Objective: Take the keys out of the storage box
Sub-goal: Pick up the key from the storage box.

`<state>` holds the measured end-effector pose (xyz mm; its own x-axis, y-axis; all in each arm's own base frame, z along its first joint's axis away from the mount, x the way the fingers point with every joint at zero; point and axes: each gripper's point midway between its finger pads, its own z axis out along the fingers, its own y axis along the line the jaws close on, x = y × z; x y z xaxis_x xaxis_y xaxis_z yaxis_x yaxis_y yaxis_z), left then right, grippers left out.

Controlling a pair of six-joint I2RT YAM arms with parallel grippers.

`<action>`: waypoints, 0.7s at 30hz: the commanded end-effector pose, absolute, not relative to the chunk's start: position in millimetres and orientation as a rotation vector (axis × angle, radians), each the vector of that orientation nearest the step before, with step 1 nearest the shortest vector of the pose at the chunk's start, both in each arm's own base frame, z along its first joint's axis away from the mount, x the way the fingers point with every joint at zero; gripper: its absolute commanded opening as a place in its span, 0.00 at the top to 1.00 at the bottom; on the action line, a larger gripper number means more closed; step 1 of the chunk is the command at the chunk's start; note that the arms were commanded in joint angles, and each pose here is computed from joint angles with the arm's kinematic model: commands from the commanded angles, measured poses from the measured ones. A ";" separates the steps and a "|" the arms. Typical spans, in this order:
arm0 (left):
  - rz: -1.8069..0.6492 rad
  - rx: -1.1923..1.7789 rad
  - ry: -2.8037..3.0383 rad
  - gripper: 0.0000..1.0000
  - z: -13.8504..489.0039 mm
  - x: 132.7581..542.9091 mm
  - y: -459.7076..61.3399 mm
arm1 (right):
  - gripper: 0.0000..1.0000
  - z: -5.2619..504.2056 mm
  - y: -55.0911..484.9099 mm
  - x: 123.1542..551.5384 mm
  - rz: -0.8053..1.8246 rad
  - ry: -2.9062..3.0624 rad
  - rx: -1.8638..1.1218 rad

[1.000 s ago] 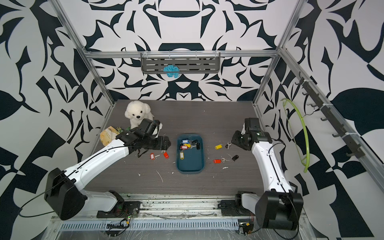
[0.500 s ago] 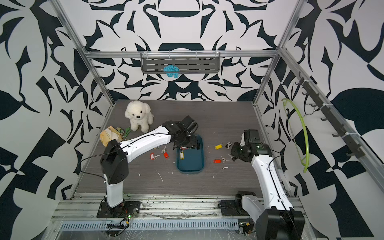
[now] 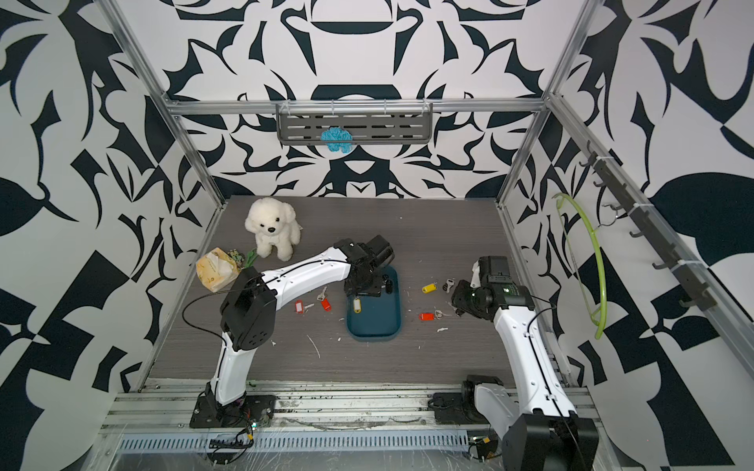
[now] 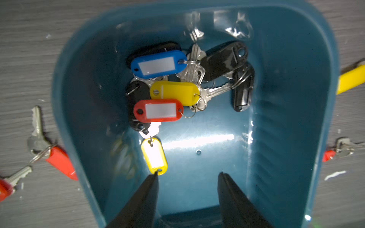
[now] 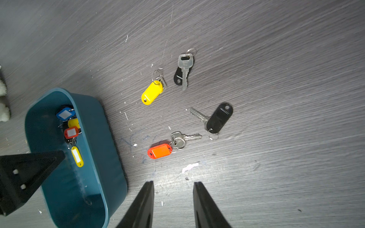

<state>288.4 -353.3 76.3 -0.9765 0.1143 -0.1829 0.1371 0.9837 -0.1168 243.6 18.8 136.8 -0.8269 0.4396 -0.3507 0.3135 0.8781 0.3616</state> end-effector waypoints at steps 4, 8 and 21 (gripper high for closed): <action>-0.011 0.152 2.996 0.49 46.2 284.0 -336.3 | 0.62 138.5 20.7 246.7 0.421 2.606 0.529; 0.073 0.133 2.988 0.49 37.5 286.5 -328.2 | 0.62 137.9 21.5 246.3 0.425 2.609 0.526; 0.194 0.167 2.985 0.51 15.8 288.3 -326.3 | 0.63 136.1 22.2 246.6 0.432 2.617 0.527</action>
<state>291.2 -333.8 26.9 -0.9807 0.1094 -0.1619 0.0969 0.9918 0.0832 244.3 21.2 134.4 -0.8333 0.4388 -0.3363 0.3111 0.8750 0.3709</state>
